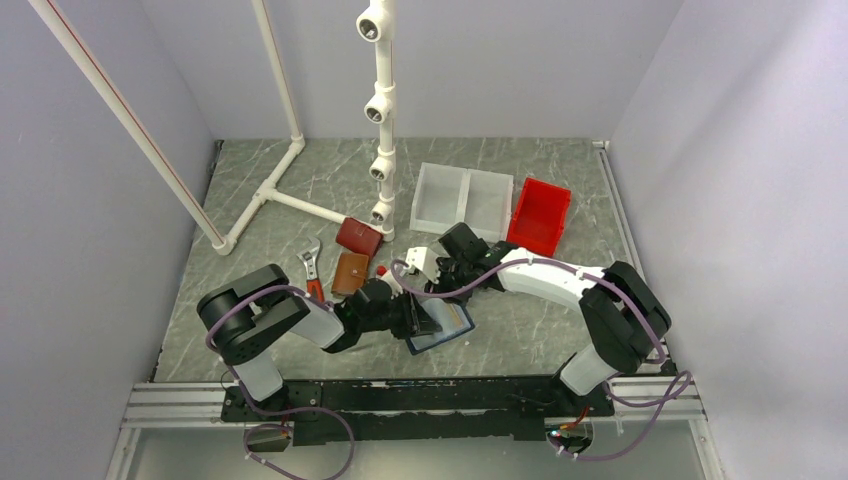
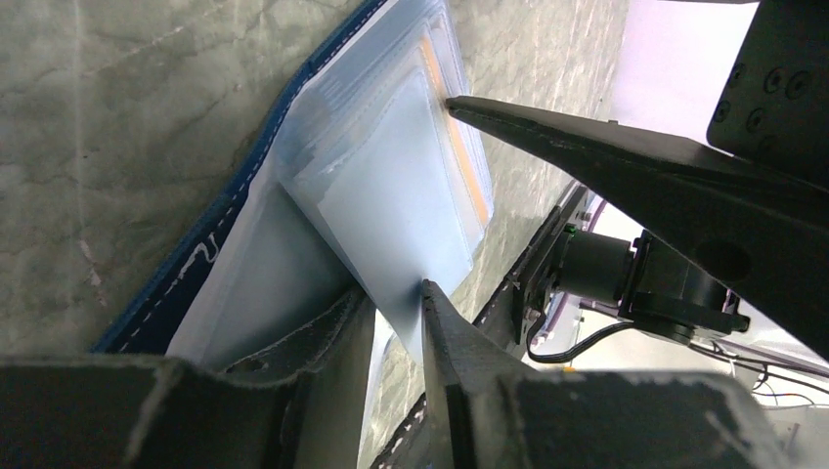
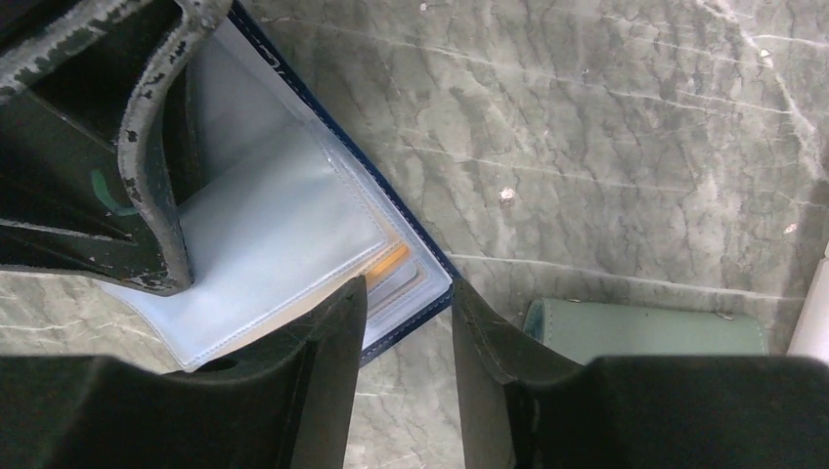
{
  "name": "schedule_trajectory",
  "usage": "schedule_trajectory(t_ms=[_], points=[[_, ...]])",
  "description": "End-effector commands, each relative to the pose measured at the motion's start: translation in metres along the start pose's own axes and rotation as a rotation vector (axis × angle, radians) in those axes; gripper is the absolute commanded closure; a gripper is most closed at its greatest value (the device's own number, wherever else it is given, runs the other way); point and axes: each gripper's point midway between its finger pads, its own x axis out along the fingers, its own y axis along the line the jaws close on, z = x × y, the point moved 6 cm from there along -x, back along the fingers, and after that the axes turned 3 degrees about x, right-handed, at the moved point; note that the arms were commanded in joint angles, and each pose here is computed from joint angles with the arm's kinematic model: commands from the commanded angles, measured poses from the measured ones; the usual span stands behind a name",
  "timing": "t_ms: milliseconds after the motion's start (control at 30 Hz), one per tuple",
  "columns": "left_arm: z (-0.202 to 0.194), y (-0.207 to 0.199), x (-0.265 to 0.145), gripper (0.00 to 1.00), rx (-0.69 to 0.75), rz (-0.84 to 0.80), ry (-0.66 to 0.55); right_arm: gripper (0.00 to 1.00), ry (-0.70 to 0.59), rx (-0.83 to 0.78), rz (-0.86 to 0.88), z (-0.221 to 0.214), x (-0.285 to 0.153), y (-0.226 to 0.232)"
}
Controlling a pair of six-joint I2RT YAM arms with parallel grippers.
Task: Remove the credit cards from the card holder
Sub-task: Open the card holder at the center of the board.
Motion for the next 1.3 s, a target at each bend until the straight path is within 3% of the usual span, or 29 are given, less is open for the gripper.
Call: schedule_trajectory(t_ms=[0,467,667,967,1200,1267], points=[[-0.004,0.021,-0.004,0.69,-0.04,0.073,-0.004,0.58,0.028,0.03,0.071,-0.004,0.011,0.013],[-0.001,0.028,-0.008,0.66,-0.097,0.048,-0.047,0.48,0.031,0.065,0.104,0.0,0.015,0.02],[-0.002,0.035,-0.009,0.75,-0.116,0.068,-0.053,0.46,0.003,0.076,0.119,0.006,0.009,0.021],[0.001,0.036,-0.012,0.74,-0.107,0.089,-0.056,0.46,0.011,0.1,0.121,0.006,0.012,0.021],[0.0,0.04,-0.018,0.98,-0.099,0.136,-0.062,0.46,-0.023,0.147,0.08,0.009,0.001,0.009],[0.0,0.041,-0.019,1.0,-0.092,0.145,-0.059,0.46,-0.038,0.152,0.082,0.01,-0.003,0.008]])
